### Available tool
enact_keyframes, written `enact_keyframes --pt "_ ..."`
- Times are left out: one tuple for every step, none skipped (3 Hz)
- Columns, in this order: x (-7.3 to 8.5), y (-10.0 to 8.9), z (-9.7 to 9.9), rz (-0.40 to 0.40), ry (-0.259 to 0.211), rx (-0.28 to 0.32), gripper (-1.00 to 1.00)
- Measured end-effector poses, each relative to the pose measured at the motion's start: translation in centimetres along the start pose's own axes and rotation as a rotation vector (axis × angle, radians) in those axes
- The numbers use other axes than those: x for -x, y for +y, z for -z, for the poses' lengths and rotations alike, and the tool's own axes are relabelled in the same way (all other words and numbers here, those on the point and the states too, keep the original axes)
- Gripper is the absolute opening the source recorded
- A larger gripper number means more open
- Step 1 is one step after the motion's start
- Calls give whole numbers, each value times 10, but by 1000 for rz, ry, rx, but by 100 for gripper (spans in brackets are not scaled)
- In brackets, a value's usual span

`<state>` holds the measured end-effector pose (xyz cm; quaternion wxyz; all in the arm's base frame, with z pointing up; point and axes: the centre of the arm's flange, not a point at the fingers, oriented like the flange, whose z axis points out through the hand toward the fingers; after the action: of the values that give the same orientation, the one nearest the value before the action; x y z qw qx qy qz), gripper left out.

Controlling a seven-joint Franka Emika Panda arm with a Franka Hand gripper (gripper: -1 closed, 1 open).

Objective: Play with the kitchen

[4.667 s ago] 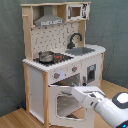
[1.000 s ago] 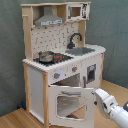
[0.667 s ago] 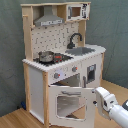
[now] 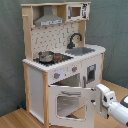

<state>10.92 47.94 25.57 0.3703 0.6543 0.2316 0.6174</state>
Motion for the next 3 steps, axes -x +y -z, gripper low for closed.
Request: enact_keyframes --pt "5 15 -22 -48 -6 -10 100" --pt "33 12 -38 -51 -35 -31 100" --pt "58 10 -59 -30 -61 -46 100"
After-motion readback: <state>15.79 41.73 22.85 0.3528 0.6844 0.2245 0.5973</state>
